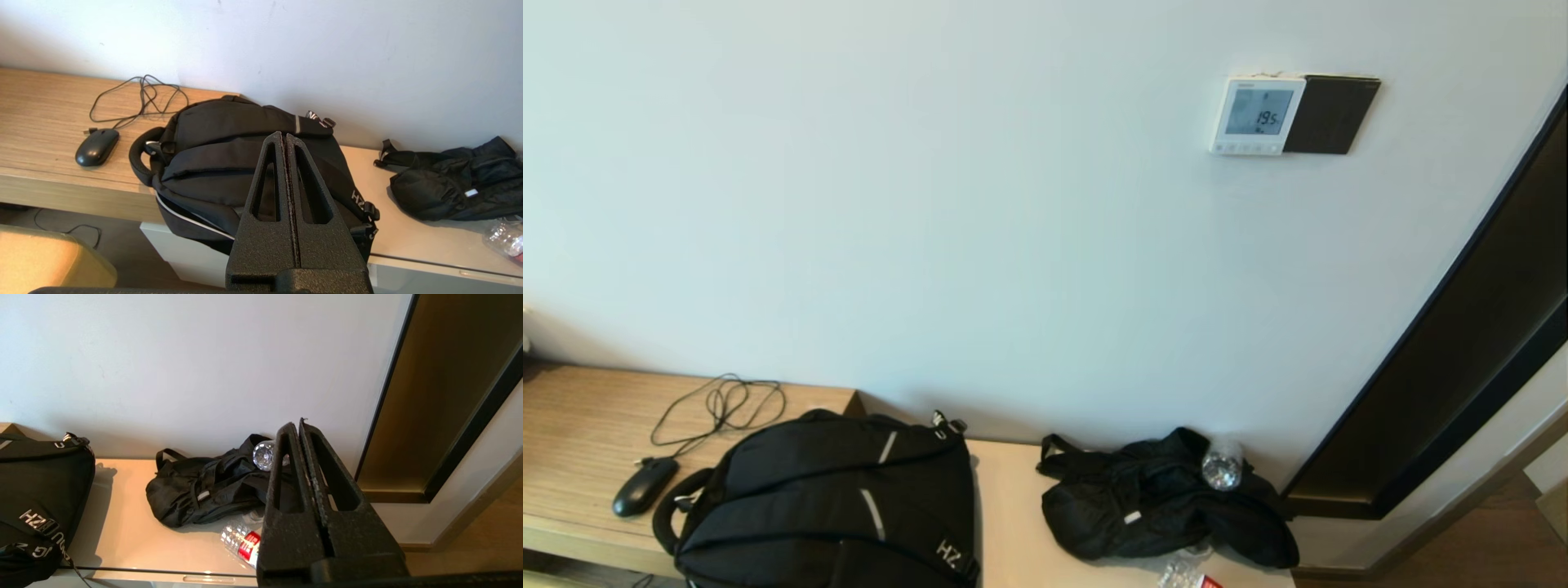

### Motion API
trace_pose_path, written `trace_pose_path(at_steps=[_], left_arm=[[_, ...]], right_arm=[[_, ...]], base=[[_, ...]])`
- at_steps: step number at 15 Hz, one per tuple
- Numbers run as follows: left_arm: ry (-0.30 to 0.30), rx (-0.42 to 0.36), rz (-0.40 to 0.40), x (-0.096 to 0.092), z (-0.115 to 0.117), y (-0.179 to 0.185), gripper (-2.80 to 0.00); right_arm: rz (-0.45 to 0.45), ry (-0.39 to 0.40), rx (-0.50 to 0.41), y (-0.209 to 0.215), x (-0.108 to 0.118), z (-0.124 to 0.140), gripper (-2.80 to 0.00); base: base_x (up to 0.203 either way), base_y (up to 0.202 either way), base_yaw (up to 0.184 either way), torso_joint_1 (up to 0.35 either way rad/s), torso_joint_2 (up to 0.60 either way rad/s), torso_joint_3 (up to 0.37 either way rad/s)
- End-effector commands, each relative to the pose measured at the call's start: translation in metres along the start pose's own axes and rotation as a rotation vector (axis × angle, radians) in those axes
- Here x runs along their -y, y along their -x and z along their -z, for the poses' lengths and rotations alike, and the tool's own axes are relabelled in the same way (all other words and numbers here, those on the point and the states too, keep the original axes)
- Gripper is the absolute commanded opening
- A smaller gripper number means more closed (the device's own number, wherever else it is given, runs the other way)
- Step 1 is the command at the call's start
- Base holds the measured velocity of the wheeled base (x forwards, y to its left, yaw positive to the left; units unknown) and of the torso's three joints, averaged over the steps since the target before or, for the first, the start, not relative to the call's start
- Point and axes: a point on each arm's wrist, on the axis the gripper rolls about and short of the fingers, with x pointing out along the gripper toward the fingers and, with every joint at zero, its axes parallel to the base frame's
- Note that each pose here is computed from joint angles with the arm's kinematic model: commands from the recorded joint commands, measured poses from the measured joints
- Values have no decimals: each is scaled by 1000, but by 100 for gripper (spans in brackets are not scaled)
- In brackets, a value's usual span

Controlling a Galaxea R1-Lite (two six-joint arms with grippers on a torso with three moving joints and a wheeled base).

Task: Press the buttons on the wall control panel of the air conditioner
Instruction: Turn off the central air conditioner

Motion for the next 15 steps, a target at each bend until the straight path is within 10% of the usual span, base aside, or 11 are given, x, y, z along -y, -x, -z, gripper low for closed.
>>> trace_pose_path(at_steps=[1,15], left_arm=[[0,-1,0,0,0,0,-280],[0,-1,0,0,0,0,-280]], right_arm=[[2,-8,1,0,0,0,-280],[3,9,4,0,0,-1,-280]], base=[[0,0,0,0,0,0],[0,0,0,0,0,0]])
